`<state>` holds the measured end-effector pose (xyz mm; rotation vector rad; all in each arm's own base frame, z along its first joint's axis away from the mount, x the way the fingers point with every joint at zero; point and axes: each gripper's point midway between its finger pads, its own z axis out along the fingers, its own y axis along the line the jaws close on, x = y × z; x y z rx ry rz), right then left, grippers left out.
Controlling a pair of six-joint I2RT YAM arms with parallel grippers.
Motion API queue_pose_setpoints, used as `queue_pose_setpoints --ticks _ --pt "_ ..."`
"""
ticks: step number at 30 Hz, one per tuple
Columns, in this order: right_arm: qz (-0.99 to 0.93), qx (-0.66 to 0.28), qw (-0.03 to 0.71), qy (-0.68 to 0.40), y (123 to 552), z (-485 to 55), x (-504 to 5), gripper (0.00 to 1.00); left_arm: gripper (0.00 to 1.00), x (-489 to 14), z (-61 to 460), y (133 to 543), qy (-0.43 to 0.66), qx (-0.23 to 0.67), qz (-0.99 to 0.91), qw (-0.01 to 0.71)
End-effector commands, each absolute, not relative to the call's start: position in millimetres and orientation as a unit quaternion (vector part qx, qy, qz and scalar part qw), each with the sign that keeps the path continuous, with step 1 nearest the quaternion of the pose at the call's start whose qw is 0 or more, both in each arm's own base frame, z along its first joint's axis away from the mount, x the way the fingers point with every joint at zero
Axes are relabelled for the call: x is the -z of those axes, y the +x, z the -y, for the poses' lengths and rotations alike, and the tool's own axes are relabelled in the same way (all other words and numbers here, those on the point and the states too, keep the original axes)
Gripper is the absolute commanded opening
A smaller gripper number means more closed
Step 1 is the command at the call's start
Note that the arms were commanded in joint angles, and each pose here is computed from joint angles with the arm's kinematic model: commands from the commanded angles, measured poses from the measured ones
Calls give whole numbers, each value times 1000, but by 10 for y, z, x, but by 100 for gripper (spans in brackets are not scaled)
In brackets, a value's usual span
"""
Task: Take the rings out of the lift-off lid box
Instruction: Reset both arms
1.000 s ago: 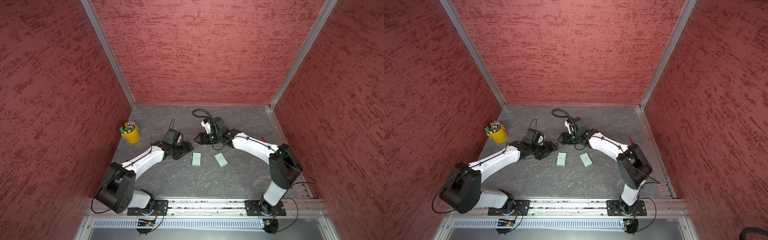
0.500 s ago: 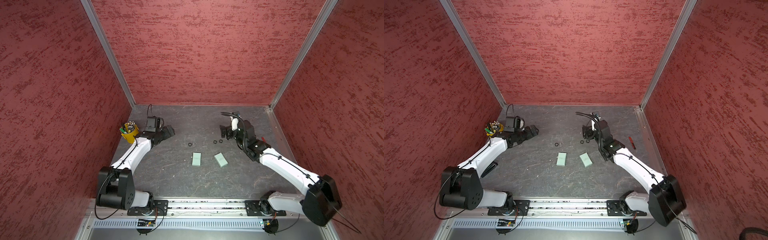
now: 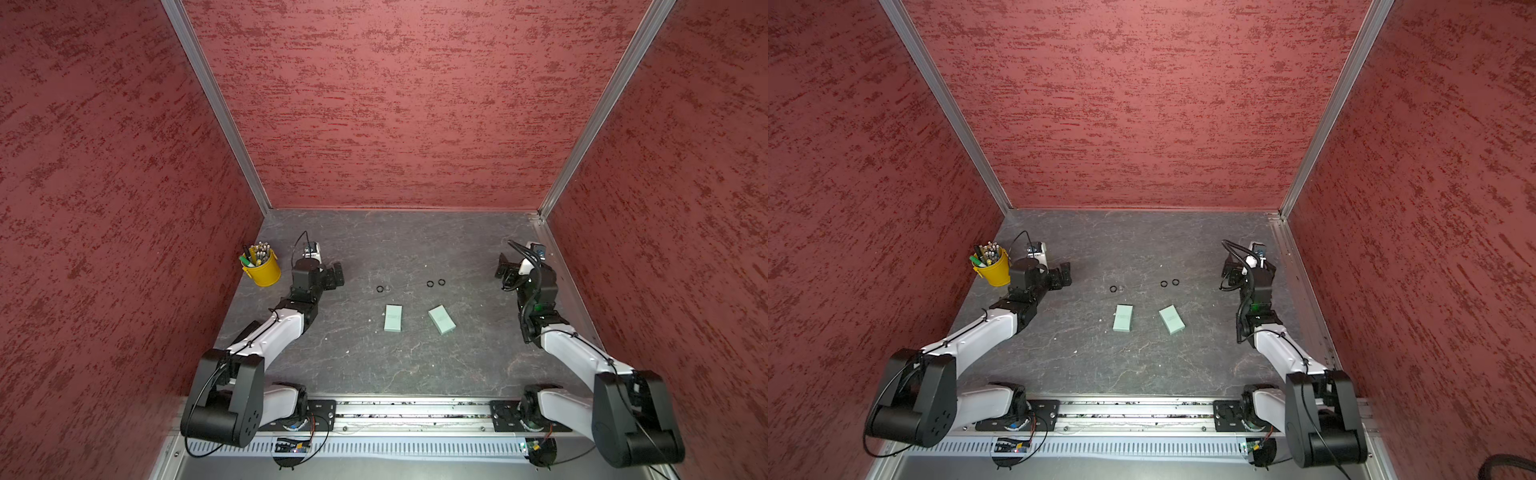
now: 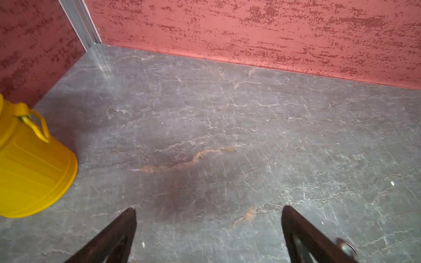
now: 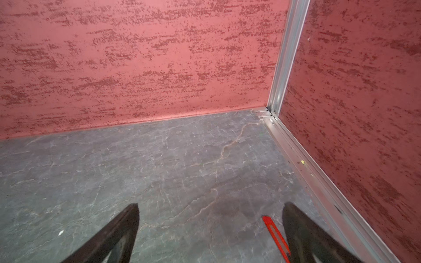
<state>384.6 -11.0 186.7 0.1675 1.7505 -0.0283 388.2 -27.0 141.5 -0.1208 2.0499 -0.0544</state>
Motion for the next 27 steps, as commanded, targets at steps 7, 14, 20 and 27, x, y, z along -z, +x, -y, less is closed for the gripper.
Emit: queue_pose_setpoints --ticks 7,14,20,27 --pt "-695 -36 716 61 3717 326 -1736 99 100 -1245 198 4014 -26 28 -830 557" --pt "-690 -33 721 54 3656 299 -1604 99 100 -1357 50 3911 -12 -3 -789 614" --pt "-697 -36 716 38 3681 246 -1584 99 100 -1134 -99 4014 -43 19 -794 606" --pt "-705 -31 708 31 3748 202 -1553 99 100 -1136 -107 4015 -43 20 -792 608"
